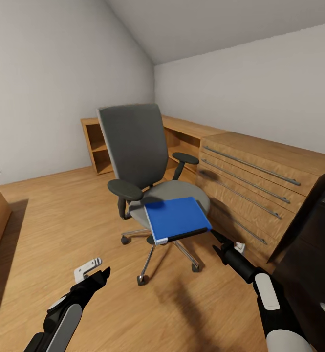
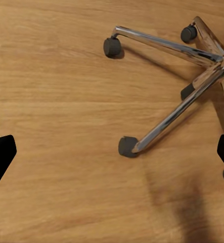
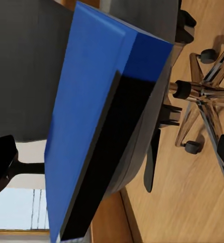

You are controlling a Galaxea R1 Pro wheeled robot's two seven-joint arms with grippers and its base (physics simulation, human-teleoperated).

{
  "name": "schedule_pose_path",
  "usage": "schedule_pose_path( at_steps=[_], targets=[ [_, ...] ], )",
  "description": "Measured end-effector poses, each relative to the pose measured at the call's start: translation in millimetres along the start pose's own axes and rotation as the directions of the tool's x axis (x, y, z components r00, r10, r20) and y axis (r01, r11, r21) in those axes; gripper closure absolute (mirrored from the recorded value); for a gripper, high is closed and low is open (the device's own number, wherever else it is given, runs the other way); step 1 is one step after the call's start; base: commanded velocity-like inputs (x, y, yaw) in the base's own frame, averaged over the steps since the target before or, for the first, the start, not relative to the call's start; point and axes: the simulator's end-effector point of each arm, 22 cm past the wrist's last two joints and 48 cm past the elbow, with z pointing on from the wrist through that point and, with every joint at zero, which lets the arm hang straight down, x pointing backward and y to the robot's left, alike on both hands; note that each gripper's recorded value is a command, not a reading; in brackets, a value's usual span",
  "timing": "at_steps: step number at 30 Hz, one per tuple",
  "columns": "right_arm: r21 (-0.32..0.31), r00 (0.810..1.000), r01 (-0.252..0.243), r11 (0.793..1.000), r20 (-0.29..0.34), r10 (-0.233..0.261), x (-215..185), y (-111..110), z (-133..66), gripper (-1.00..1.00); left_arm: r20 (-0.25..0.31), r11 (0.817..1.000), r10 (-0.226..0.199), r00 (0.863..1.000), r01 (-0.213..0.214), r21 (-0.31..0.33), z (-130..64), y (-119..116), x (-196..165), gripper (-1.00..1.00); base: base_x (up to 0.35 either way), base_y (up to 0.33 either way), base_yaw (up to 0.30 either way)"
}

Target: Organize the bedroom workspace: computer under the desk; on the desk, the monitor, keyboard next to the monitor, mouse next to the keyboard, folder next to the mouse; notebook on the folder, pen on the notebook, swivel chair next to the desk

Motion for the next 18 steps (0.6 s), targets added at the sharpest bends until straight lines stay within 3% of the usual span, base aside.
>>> schedule_pose_path(
  at_steps=[6,13,18],
  targets=[
    [0.003,1.000,-0.002,1.000,-0.001,0.002,0,-2,-0.2,-1.00,-0.014,1.000,0.002,1.000,-0.002,-0.008,2.8,4,7,-1.00,0.018,0.000,0.000],
    [0.017,1.000,0.002,1.000,0.011,-0.002,-1,-8,-0.6,-1.00,-0.024,1.000,0.004,1.000,-0.004,-0.016,4.5,7,11,-1.00,0.193,-0.011,0.000],
    [0.038,1.000,-0.004,0.999,0.026,0.003,1,-20,-0.3,-1.00,-0.024,1.000,0.007,1.000,-0.007,-0.017,4.9,8,11,-1.00,0.056,-0.004,0.000]
  ],
)
